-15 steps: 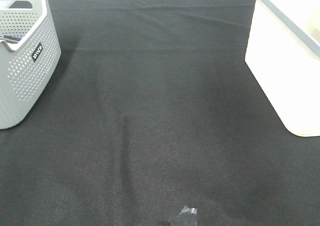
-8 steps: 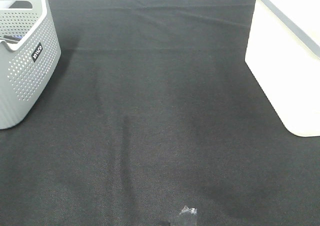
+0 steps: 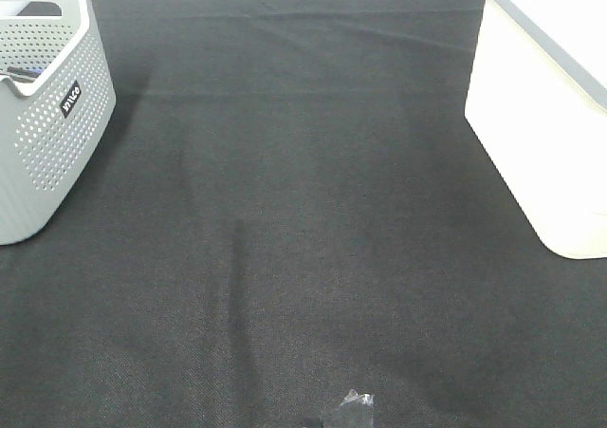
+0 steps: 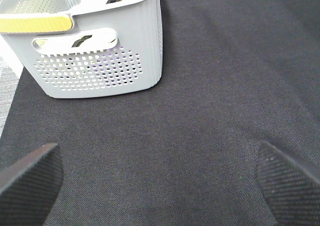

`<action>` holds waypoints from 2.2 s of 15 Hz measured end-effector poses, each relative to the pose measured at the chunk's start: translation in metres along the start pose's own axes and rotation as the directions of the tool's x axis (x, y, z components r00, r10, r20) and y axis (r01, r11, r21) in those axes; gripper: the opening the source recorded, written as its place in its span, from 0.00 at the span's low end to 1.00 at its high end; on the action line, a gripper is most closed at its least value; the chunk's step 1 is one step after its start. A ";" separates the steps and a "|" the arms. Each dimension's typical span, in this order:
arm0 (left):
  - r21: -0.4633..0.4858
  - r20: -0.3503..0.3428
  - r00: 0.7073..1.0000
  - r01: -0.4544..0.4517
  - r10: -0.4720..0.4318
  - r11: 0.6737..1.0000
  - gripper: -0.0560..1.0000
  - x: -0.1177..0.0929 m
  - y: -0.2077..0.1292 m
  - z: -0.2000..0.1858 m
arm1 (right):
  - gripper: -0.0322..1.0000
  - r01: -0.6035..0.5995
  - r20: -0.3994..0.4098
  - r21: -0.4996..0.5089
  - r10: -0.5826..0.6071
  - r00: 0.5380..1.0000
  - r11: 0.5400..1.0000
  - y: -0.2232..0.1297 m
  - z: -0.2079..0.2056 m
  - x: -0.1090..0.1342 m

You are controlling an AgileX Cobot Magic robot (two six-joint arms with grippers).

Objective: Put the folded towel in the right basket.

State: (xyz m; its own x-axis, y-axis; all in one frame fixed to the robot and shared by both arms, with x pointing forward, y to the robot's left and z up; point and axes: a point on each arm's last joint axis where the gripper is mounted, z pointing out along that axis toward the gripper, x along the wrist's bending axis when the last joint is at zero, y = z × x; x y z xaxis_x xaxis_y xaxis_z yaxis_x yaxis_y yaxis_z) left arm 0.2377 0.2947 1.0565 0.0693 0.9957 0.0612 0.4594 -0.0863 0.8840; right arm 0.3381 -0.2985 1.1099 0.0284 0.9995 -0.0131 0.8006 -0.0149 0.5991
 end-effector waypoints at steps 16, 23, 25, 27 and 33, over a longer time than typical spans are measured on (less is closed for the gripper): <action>0.000 0.000 1.000 0.000 0.000 1.000 0.97 0.000 0.000 0.000 | 0.98 -0.015 -0.047 -0.352 -0.002 0.999 0.936 -0.126 -0.003 -0.005; 0.000 0.000 1.000 0.000 0.000 1.000 0.97 0.000 0.000 0.000 | 0.98 0.030 -0.073 -0.356 -0.060 0.996 0.934 -0.126 -0.003 -0.001; 0.000 0.000 1.000 0.000 0.000 1.000 0.97 0.000 0.000 0.000 | 0.98 0.030 -0.073 -0.356 -0.060 0.996 0.934 -0.126 -0.003 -0.001; 0.000 0.000 1.000 0.000 0.000 1.000 0.97 0.000 0.000 0.000 | 0.98 0.030 -0.073 -0.356 -0.060 0.996 0.934 -0.126 -0.003 -0.001; 0.000 0.000 1.000 0.000 0.000 1.000 0.97 0.000 0.000 0.000 | 0.98 0.030 -0.073 -0.356 -0.060 0.996 0.934 -0.126 -0.003 -0.001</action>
State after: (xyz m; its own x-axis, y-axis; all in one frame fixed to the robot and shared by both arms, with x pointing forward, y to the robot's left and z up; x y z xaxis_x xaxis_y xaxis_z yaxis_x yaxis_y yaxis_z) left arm 0.2377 0.2947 1.0565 0.0693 0.9957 0.0612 0.4594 -0.0863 0.8840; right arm 0.2352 -0.2979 1.0369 -0.0637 0.9979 0.0094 0.5354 0.0263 0.8442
